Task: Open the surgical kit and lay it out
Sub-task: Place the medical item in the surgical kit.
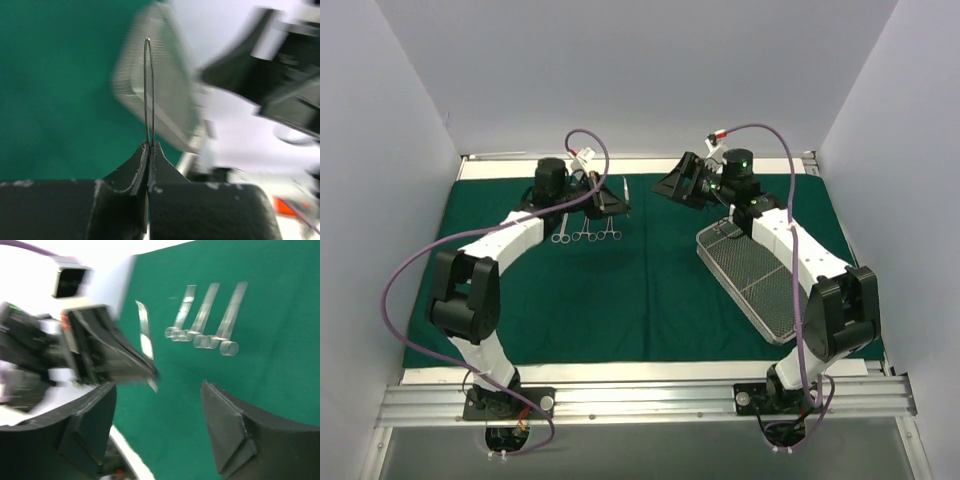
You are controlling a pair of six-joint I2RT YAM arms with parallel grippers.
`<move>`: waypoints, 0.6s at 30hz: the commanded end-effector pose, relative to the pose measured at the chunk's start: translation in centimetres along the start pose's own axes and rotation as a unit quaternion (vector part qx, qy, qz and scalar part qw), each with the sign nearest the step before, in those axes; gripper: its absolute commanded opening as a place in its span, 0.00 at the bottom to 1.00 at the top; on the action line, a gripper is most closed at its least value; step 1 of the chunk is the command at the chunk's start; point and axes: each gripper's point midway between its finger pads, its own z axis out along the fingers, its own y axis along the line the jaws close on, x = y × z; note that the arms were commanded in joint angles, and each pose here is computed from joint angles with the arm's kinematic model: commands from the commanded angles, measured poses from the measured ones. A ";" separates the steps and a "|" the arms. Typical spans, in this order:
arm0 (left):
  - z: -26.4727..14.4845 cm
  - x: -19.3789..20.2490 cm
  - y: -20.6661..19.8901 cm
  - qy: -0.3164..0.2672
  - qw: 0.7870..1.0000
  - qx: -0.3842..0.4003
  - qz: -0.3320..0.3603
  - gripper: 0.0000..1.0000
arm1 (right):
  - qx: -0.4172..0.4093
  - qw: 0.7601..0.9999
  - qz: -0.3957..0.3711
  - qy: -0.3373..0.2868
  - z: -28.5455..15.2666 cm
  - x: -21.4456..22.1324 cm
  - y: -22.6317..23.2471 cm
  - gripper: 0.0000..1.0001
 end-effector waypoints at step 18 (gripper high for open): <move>-23.1 -3.8 24.8 0.100 0.786 -0.601 0.102 0.02 | 0.226 0.972 -0.050 -0.040 -10.9 -4.0 -7.8 0.73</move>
